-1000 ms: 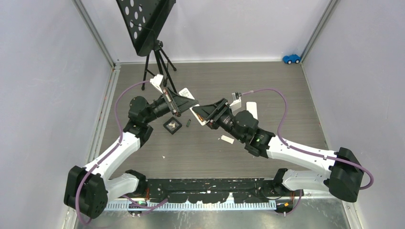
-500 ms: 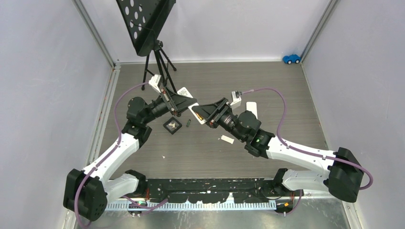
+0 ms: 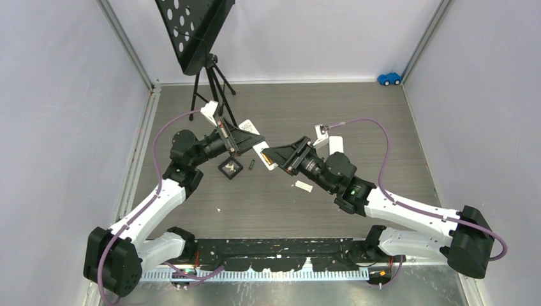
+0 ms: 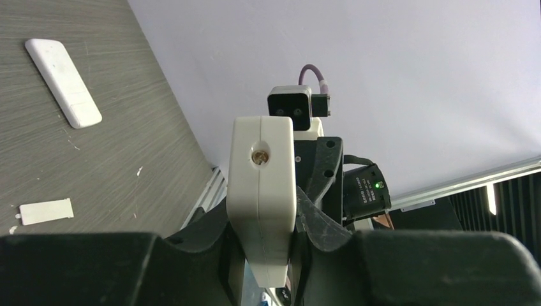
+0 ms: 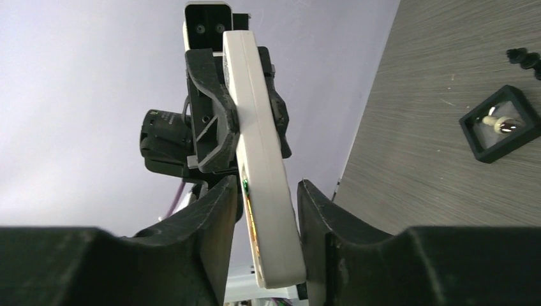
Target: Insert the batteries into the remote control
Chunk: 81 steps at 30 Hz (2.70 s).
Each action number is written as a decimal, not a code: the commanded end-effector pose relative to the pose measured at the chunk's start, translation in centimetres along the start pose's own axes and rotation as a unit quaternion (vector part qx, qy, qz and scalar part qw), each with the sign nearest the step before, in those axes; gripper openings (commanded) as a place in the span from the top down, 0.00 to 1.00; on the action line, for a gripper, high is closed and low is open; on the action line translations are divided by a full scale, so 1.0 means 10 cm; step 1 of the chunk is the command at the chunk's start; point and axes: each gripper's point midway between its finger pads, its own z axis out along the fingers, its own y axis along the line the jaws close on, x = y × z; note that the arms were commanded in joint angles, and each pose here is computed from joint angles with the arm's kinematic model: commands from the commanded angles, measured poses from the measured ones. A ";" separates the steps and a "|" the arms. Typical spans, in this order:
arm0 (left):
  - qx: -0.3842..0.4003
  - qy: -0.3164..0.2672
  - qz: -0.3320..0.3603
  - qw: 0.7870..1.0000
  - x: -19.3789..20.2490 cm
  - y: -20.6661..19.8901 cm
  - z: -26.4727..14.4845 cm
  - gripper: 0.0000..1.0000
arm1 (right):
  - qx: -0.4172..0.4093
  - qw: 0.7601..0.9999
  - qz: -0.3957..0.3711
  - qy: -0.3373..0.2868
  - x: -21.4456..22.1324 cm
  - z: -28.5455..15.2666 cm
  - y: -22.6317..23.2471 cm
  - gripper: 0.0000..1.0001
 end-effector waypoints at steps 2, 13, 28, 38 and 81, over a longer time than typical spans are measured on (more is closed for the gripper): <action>0.017 -0.007 0.029 0.999 -0.05 -0.14 -0.02 1.00 | -0.018 0.999 -0.038 -0.006 -0.07 -0.08 0.12 0.64; 0.006 -0.007 0.034 0.999 -0.06 -0.09 -0.03 1.00 | 0.025 0.997 -0.068 -0.004 -0.08 -0.06 -0.04 0.57; -0.378 -0.057 0.138 0.914 -0.13 1.05 -1.11 1.00 | 0.358 0.919 -0.165 0.017 -0.25 -0.03 -1.11 0.35; -0.465 -0.136 0.190 0.854 -0.29 0.98 -1.67 1.00 | 0.506 0.833 -0.193 0.109 0.21 0.75 -2.10 0.50; -0.433 -0.131 0.228 0.862 -0.26 0.83 -1.65 1.00 | 0.613 0.770 -0.167 0.061 0.20 0.89 -2.66 0.99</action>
